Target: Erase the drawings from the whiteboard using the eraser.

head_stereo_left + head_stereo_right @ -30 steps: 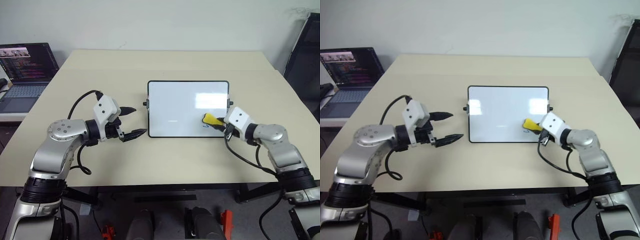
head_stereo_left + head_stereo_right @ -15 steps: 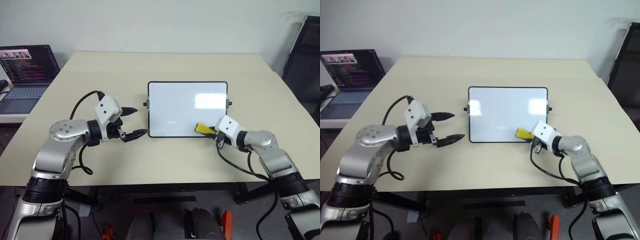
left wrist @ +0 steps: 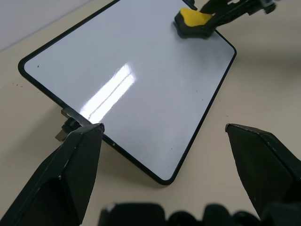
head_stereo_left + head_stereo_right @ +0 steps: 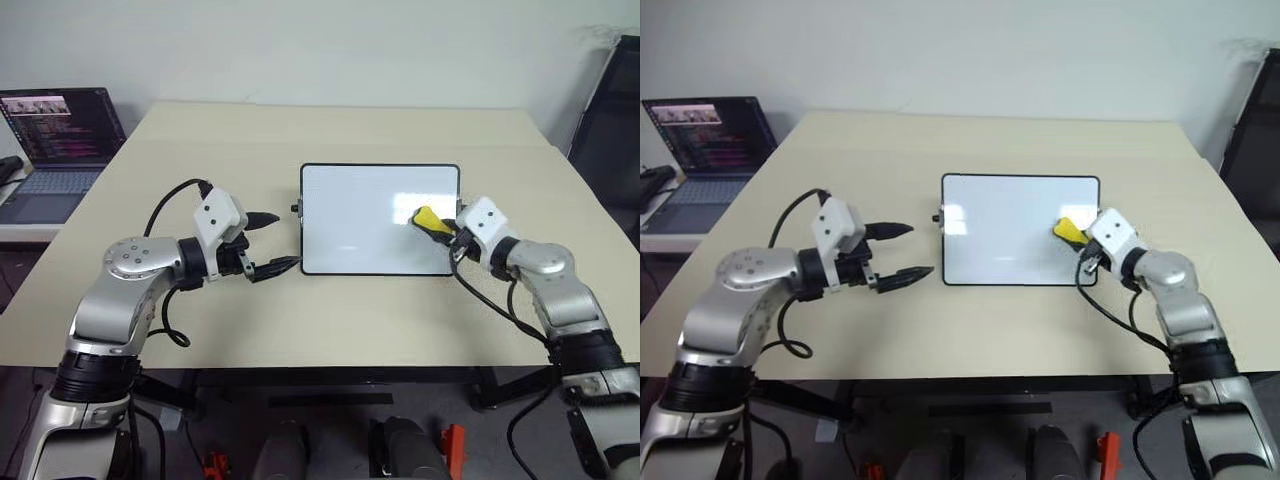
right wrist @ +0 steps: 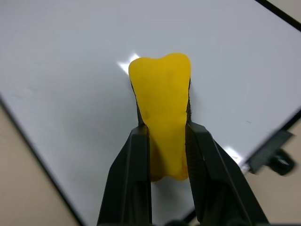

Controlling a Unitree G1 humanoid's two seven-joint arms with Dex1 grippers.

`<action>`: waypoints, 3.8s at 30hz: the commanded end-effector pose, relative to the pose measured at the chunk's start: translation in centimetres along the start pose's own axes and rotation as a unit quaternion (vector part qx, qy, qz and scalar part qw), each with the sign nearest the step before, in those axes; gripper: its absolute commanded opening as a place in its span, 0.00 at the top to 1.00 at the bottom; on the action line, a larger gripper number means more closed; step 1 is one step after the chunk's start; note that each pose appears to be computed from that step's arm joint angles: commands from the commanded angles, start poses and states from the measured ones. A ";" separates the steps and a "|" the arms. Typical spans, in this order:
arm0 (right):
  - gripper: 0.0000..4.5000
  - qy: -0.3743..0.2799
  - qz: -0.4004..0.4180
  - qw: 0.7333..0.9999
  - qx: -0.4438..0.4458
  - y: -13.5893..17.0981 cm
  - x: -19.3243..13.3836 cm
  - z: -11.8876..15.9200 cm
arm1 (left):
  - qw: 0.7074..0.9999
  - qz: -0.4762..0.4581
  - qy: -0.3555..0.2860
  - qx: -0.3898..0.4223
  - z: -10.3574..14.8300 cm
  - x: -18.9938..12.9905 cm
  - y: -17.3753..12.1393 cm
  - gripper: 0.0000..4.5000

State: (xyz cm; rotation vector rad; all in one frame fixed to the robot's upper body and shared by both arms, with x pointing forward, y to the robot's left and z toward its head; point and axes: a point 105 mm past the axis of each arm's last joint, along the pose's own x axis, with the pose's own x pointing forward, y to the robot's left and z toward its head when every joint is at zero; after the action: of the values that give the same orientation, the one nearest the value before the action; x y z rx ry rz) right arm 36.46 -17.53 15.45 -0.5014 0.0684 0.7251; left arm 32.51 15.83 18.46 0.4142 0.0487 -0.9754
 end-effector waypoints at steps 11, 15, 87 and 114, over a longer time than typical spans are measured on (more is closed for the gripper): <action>0.85 0.044 -0.306 0.945 0.105 -14.3 -13.5 1.0 | 0.989 -0.087 -0.114 0.029 6.1 5.2 -2.0 0.00; 0.85 0.147 -0.294 0.933 0.149 -13.6 -13.8 -3.4 | 0.982 -0.132 -0.128 0.033 6.5 8.4 -4.1 0.00; 0.00 0.054 -0.266 0.946 0.178 -12.2 -7.7 -3.1 | 0.943 0.130 -0.286 -0.106 10.0 5.3 1.8 0.00; 0.00 -0.090 -0.324 0.909 0.247 -4.3 -4.2 -9.1 | 0.870 0.479 -0.064 -0.096 -10.3 2.4 3.5 0.00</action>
State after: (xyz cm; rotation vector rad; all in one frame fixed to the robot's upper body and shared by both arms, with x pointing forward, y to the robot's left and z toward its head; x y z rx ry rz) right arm 37.11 -26.63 8.29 0.0485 -0.0056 0.1008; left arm 38.10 19.59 9.03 0.1296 -0.1296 -0.0125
